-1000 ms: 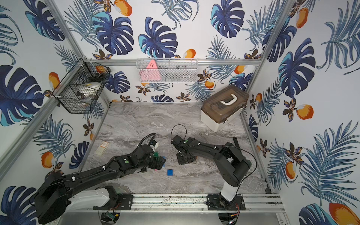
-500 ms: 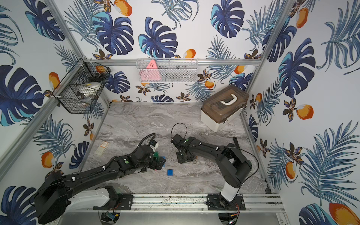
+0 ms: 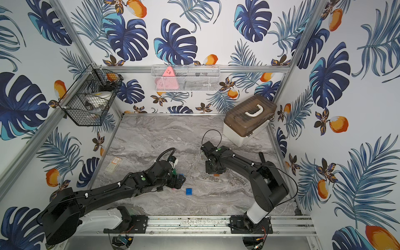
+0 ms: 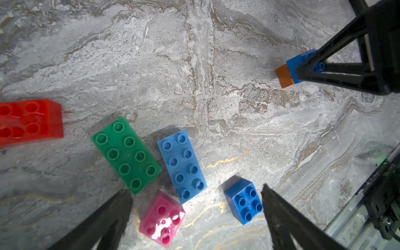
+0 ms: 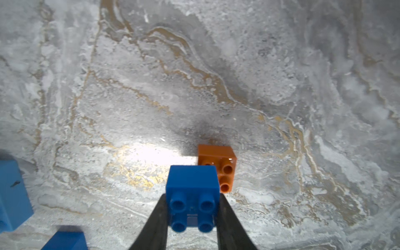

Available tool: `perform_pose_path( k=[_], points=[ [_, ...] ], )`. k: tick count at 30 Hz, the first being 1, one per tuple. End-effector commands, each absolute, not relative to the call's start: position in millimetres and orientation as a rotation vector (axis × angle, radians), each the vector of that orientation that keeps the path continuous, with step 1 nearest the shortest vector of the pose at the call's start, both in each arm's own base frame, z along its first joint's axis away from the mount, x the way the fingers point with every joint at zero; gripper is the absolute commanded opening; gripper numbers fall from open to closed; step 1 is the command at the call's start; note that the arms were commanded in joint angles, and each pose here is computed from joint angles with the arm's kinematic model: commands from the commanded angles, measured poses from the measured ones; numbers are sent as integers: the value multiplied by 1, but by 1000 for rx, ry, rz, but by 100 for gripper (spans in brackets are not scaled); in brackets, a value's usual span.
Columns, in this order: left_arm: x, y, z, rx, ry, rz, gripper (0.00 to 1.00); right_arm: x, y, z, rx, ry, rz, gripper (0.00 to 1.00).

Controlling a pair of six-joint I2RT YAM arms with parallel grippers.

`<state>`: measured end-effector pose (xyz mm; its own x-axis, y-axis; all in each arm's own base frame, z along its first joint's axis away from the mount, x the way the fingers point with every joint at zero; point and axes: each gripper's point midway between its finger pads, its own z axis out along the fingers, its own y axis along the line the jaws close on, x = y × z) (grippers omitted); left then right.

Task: Assemble a spoon with lego
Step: Pick up the lego brick from the center of the board, then assemble the lego brick with the lego brick.

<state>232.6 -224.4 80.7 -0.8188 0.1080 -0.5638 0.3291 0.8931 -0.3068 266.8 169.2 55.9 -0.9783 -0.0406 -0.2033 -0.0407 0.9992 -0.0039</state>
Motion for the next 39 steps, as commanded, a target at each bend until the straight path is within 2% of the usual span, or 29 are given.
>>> perform_pose_path(
  k=[1, 39],
  points=[
    [236, -230, 86, 334, 2481, -555, 99, 263, 166, 55, -30, 2965, 27, 27],
    [236, -226, 85, 323, 2483, -536, 99, 261, 151, 11, -51, 3101, -53, 27]
  ],
)
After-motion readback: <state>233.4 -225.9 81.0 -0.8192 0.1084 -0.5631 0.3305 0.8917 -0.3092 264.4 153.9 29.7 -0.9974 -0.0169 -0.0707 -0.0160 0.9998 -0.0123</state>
